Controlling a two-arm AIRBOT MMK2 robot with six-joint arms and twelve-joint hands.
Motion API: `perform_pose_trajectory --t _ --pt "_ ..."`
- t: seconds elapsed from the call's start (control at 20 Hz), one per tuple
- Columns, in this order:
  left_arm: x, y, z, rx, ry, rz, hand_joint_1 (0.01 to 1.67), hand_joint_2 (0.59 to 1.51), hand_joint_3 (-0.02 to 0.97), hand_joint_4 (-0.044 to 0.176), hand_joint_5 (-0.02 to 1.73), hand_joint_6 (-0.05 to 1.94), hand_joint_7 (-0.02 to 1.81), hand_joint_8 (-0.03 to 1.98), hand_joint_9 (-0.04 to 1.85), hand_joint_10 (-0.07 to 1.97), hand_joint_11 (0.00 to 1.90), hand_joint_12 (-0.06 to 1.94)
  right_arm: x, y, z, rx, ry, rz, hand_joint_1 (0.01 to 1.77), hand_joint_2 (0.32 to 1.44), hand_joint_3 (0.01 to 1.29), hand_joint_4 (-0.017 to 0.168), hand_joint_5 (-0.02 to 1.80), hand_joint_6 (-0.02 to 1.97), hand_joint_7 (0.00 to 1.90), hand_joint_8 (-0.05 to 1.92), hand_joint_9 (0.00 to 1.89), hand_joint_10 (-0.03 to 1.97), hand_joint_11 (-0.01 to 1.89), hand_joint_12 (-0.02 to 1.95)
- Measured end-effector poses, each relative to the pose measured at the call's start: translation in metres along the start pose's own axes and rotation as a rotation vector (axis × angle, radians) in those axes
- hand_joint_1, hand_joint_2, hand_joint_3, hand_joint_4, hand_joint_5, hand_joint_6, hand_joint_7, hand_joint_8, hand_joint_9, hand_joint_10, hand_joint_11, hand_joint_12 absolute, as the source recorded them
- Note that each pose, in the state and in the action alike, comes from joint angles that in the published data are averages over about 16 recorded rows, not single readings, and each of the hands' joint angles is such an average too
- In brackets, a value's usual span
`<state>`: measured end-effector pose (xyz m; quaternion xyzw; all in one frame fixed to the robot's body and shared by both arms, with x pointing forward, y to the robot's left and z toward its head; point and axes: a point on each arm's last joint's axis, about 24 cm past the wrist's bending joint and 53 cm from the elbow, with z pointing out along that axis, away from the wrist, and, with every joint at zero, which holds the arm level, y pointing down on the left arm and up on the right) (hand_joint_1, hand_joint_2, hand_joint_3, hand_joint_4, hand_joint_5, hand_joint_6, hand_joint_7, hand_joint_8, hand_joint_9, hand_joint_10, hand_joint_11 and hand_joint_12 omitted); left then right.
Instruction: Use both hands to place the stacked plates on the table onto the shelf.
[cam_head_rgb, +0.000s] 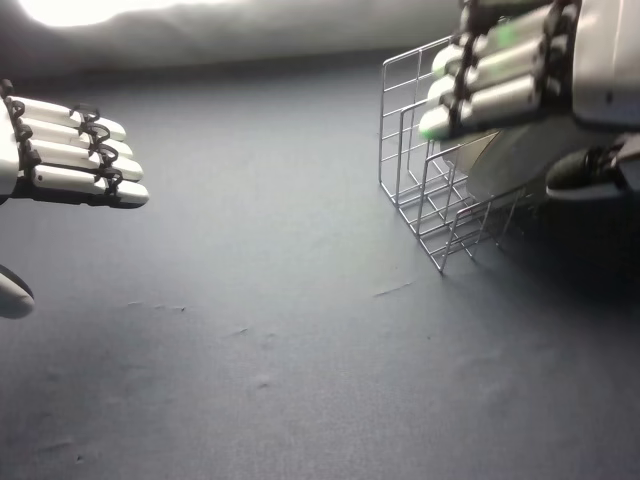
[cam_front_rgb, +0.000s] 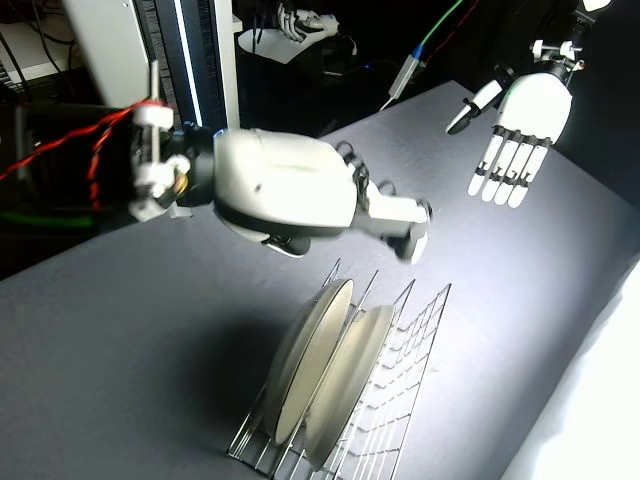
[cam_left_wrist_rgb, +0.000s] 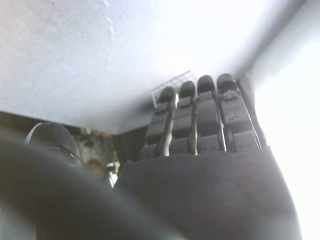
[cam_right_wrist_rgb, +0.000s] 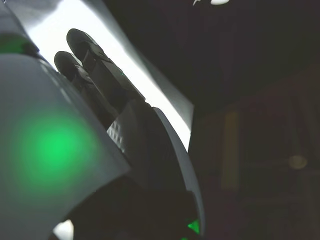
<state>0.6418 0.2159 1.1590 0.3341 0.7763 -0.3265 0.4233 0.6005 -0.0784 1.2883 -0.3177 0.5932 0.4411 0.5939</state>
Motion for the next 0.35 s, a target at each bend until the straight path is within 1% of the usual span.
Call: perform_pose_trajectory --t 0.35 --pt "0.001 -0.002 0.000 0.007 0.003 -0.005 0.02 1.122 0.016 -0.002 0.02 0.01 0.01 0.02 0.02 0.01 0.01 0.00 0.012 0.025 0.003 -0.107 0.048 -0.108 1.04 1.03 0.01 0.005 0.49 0.03 0.52 0.02 0.48 0.00 0.02 1.25"
